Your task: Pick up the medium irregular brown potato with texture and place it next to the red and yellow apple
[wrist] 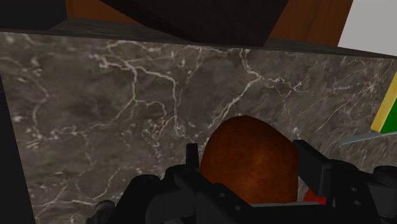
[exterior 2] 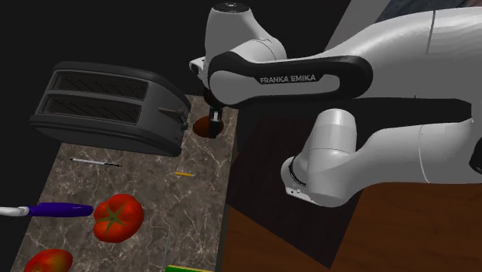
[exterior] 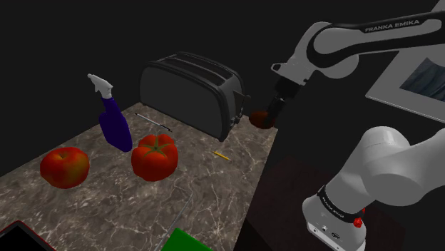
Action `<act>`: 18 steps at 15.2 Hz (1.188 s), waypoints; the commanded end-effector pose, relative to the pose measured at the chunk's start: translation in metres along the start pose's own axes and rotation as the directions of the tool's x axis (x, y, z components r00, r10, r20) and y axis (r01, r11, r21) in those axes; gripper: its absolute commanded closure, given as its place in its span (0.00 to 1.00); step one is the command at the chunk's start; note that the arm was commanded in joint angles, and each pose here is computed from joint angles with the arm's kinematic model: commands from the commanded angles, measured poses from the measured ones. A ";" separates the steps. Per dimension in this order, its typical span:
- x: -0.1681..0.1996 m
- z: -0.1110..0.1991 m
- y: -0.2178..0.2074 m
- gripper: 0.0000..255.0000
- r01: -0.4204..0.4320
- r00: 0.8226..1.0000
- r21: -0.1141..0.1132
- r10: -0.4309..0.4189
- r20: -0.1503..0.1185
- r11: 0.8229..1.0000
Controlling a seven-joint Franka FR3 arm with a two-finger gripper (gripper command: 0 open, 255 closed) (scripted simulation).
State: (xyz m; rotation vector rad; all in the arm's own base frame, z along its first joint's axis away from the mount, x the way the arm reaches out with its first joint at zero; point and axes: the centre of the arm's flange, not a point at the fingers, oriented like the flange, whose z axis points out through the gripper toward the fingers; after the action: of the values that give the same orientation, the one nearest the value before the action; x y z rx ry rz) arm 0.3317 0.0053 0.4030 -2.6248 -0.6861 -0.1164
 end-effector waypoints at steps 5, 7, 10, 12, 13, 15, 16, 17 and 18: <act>0.006 -0.029 -0.012 1.00 0.000 1.000 0.000 0.000 0.000 1.000; 0.008 -0.039 -0.016 1.00 0.000 1.000 0.000 0.000 0.000 1.000; 0.011 -0.053 -0.022 1.00 0.000 1.000 0.000 0.000 0.000 1.000; 0.013 -0.063 -0.026 1.00 0.000 1.000 0.000 0.000 0.000 1.000; 0.014 -0.067 -0.028 1.00 0.000 1.000 0.000 0.000 0.000 1.000; 0.016 -0.077 -0.032 1.00 0.000 1.000 0.000 0.000 0.000 1.000; 0.017 -0.082 -0.034 1.00 0.000 1.000 0.000 0.000 0.000 1.000; 0.018 -0.087 -0.036 1.00 0.000 1.000 0.000 0.000 0.000 1.000; 0.019 -0.090 -0.038 1.00 0.000 1.000 0.000 0.000 0.000 1.000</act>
State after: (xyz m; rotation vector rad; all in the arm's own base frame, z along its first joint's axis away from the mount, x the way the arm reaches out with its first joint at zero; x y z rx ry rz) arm 0.3324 0.0065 0.4978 -2.6247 -0.6861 -0.1164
